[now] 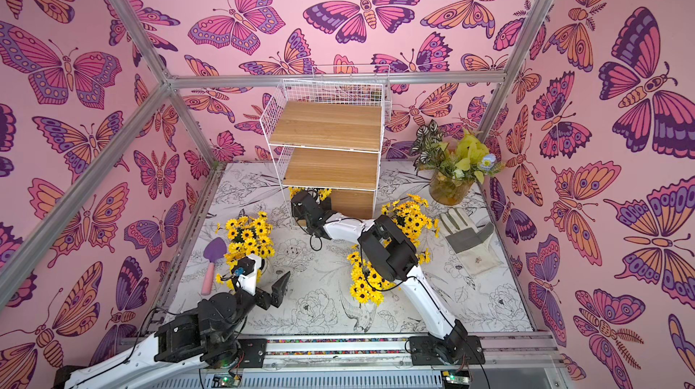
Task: Take the sunflower pots off the shelves
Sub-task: Pick up the sunflower pot from the shelf.
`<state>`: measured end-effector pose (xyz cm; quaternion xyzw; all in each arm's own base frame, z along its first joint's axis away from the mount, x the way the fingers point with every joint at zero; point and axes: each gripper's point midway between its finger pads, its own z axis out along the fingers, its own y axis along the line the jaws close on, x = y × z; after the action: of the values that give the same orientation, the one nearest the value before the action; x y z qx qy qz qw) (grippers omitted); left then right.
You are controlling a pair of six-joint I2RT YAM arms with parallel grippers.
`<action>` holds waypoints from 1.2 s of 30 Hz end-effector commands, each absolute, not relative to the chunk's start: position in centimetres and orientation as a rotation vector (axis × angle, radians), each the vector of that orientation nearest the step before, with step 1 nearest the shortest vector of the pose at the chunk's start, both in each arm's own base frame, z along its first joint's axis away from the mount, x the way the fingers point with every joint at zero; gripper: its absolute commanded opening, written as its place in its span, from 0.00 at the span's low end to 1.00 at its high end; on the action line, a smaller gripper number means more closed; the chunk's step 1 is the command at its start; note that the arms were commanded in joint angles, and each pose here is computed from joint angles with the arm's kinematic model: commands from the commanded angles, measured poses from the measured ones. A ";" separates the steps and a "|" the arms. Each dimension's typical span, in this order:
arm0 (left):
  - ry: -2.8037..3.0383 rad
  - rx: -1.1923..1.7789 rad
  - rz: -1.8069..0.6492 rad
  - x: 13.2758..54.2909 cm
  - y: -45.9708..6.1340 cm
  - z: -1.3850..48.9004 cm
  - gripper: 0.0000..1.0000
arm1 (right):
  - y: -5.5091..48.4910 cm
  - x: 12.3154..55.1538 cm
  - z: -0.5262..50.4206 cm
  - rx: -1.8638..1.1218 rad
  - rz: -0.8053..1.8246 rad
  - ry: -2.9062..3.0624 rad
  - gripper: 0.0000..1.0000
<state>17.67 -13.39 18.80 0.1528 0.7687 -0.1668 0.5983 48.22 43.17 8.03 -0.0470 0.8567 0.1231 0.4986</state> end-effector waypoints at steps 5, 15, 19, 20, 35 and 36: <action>1.787 0.337 -0.390 17.7 -13.1 18.9 1.00 | 43.7 48.7 7.3 -0.127 0.324 2.097 0.92; 1.776 0.315 -0.370 17.9 -12.6 19.2 1.00 | 44.1 47.6 7.8 -0.183 0.392 2.064 0.60; 1.772 0.293 -0.355 18.1 -12.3 19.3 1.00 | 43.7 46.5 8.3 -0.224 0.388 2.037 0.57; 1.769 0.285 -0.353 18.1 -12.2 19.4 1.00 | 43.7 46.2 8.6 -0.238 0.395 2.029 0.55; 1.749 0.230 -0.301 18.6 -11.1 20.1 1.00 | 43.5 43.5 11.7 -0.328 0.459 1.935 0.48; 1.747 0.218 -0.299 18.6 -11.0 20.2 1.00 | 43.5 43.3 12.1 -0.332 0.460 1.927 0.48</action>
<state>18.36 -11.92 19.19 0.1208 0.7674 -0.1362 0.6148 43.98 42.60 8.05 -0.1350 0.8334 0.1628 0.5107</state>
